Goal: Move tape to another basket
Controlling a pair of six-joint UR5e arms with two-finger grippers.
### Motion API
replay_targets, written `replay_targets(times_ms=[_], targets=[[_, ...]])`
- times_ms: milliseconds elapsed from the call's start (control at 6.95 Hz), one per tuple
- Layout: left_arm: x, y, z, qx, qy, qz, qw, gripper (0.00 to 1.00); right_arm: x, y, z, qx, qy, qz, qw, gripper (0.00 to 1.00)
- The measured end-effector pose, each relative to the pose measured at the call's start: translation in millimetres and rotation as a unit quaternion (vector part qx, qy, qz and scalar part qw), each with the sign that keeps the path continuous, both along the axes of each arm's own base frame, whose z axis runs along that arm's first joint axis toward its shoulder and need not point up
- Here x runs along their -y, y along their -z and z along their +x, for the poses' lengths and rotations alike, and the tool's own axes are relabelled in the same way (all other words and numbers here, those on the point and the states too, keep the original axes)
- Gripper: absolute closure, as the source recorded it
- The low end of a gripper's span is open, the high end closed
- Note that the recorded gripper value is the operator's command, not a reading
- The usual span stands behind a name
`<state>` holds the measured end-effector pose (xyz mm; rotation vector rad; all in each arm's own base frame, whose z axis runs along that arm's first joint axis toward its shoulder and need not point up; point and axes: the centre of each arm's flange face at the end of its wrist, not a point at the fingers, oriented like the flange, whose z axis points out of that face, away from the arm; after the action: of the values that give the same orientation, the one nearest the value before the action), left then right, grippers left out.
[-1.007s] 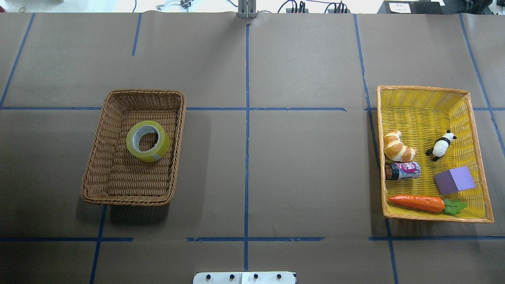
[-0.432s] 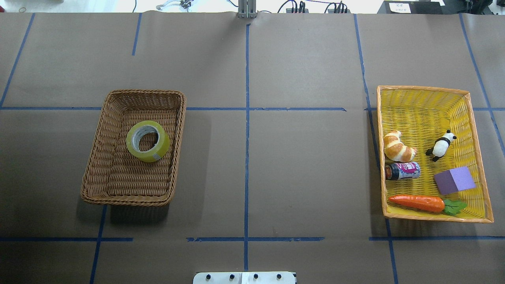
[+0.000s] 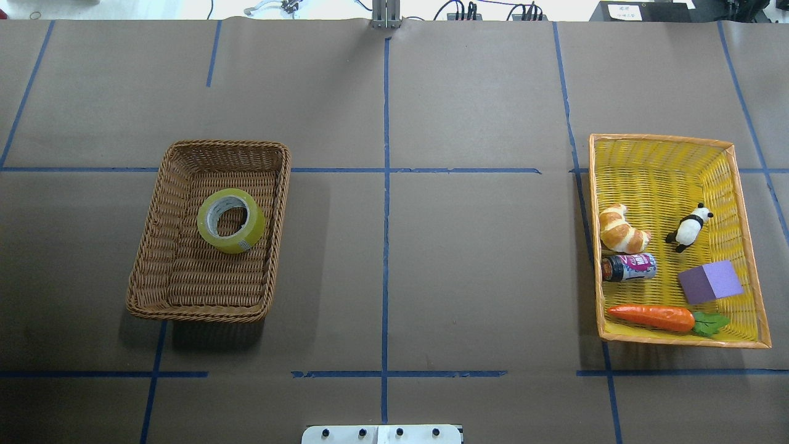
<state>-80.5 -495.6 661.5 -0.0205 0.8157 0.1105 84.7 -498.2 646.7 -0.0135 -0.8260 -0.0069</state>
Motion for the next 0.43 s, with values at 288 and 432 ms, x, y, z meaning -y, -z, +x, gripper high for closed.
replay_targets(times_ms=[288,432], targets=[[-15.4,-9.9,-5.2,0.001,0.006,0.004,1.0000,0.00,1.5,1.7,0.3,-0.001,0.000,0.002,1.0000,0.00],[-23.4,-15.5,-5.6,0.001,0.008,0.008,0.9999,0.00,1.7,1.9,0.6,-0.003,0.000,0.002,1.0000,0.00]])
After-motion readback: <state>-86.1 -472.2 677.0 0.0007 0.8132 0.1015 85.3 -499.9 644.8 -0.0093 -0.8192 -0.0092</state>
